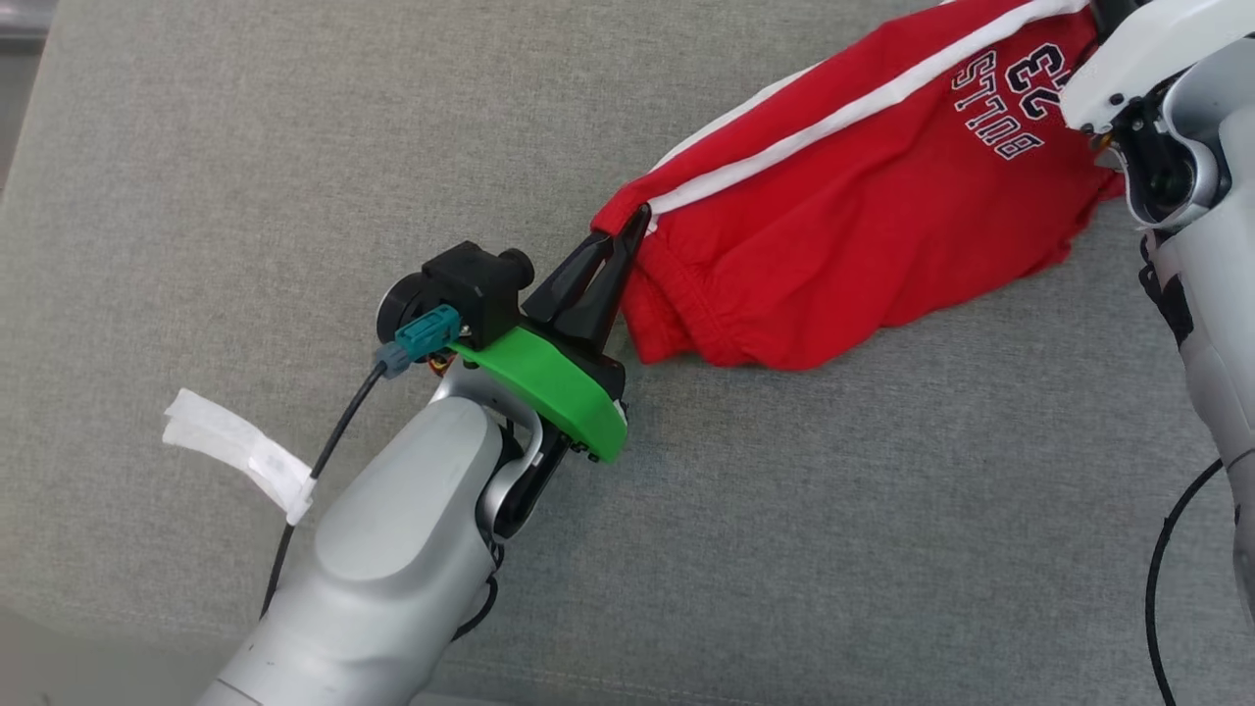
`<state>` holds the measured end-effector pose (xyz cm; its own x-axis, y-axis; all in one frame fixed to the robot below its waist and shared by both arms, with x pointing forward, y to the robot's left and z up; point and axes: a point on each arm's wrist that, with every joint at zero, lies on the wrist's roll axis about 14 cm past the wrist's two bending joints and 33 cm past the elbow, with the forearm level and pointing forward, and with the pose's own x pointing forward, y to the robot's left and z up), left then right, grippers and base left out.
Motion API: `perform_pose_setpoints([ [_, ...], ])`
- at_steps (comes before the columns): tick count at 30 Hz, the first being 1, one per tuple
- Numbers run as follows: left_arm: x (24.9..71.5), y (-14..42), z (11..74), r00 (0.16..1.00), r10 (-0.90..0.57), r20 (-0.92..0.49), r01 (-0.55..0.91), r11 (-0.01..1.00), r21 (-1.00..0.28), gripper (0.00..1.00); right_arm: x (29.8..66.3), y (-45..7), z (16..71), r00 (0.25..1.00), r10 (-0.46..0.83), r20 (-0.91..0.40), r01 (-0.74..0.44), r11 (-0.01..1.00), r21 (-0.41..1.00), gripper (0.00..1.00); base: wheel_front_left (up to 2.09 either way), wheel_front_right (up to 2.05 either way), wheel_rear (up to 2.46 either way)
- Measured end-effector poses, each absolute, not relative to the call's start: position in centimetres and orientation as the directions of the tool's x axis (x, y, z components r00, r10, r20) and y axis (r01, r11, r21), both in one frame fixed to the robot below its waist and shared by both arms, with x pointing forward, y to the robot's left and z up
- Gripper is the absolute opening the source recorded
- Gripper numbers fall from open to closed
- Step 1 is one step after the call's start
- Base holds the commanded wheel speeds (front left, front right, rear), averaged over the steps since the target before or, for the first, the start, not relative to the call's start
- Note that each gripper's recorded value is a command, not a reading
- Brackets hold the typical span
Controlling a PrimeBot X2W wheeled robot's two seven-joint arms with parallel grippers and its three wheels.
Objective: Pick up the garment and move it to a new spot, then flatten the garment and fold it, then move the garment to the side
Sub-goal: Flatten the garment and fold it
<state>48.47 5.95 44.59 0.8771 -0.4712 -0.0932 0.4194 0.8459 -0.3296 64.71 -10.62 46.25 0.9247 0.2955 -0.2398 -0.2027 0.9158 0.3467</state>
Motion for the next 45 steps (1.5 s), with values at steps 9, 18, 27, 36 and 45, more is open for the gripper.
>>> perform_pose_setpoints([
  [9, 48.8, 7.4, 43.9, 0.893, -0.434, -0.117, 0.389, 0.877, -0.282, 1.00, 64.8, -8.7, 44.3, 0.910, 0.327, -0.256, -0.243, 0.919, 0.309, 1.00, 0.00, 0.00, 0.00],
  [18, 46.5, 10.3, 44.9, 0.933, -0.351, -0.083, 0.322, 0.913, -0.249, 1.00, 62.1, -12.8, 43.4, 0.911, 0.283, -0.300, -0.223, 0.950, 0.218, 1.00, 0.00, 0.00, 0.00],
  [27, 45.6, 17.0, 48.2, 0.995, -0.092, 0.033, 0.097, 0.971, -0.220, 1.00, 59.6, -14.2, 40.4, 0.885, 0.265, -0.382, -0.197, 0.958, 0.209, 1.00, 0.00, 0.00, 0.00],
  [36, 43.8, 20.6, 48.5, 0.998, 0.037, 0.045, -0.029, 0.984, -0.174, 1.00, 58.2, -13.5, 38.6, 0.863, 0.276, -0.423, -0.185, 0.952, 0.244, 0.27, 0.00, 0.00, 0.00],
  [45, 42.5, 20.1, 48.1, 0.999, 0.029, 0.027, -0.024, 0.981, -0.191, 1.00, 56.3, -13.9, 39.3, 0.880, 0.267, -0.392, -0.152, 0.942, 0.300, 0.00, 0.00, 0.00, 0.00],
])
